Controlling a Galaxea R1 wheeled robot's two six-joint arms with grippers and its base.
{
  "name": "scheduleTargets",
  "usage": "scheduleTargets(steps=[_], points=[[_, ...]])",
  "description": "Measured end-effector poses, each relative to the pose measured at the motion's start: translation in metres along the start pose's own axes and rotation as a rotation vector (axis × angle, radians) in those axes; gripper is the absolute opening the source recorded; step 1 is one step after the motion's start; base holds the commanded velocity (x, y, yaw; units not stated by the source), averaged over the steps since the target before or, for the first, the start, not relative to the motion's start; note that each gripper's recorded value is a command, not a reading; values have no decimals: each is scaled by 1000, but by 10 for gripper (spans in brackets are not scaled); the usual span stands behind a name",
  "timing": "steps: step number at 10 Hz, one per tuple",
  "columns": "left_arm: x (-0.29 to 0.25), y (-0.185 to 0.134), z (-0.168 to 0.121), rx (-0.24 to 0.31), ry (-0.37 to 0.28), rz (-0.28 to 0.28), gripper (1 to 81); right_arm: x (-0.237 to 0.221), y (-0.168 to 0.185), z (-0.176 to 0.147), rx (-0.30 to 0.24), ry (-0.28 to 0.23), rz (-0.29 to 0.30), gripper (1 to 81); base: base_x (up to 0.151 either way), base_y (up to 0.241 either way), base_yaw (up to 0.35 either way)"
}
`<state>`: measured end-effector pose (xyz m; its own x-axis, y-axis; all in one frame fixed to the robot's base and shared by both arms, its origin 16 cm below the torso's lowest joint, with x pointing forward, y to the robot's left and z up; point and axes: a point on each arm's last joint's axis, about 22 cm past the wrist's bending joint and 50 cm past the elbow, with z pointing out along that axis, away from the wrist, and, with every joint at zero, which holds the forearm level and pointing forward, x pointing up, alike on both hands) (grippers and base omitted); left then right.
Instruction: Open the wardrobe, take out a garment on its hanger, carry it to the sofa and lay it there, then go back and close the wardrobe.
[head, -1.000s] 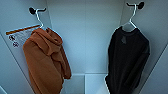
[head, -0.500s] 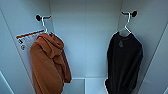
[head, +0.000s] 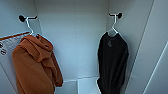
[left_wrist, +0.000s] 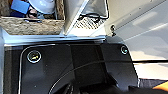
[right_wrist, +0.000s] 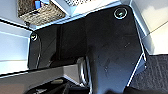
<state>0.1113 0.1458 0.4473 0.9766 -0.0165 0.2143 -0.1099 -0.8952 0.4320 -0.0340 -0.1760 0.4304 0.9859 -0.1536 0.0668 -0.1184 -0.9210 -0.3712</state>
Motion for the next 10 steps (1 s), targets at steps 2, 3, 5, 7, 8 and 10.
scheduleTargets(steps=[2, 3, 5, 7, 8, 10], points=[[21, 12, 5, -25, -2, 40, 811, -7, 1, -1, -2, 11, 32, 811, 0, 0, 0], [31, 14, 6, -27, -3, 47, 811, -7, 0, -1, -2, 13, 33, 811, 0, 0, 0], [52, 16, 3, -48, 7, 58, 811, -5, 1, -1, -3, 20, 34, 811, 0, 0, 0], [65, 40, -3, -116, 3, 64, 811, -5, -1, 0, -1, 21, 34, 811, 0, 0, 0], [83, 54, -9, -156, 19, 74, 811, -5, -3, 0, 1, 21, 35, 811, 0, 0, 0], [137, 62, -27, -201, 70, 107, 811, -4, -5, 1, 3, 22, 35, 811, 0, 0, 0]])
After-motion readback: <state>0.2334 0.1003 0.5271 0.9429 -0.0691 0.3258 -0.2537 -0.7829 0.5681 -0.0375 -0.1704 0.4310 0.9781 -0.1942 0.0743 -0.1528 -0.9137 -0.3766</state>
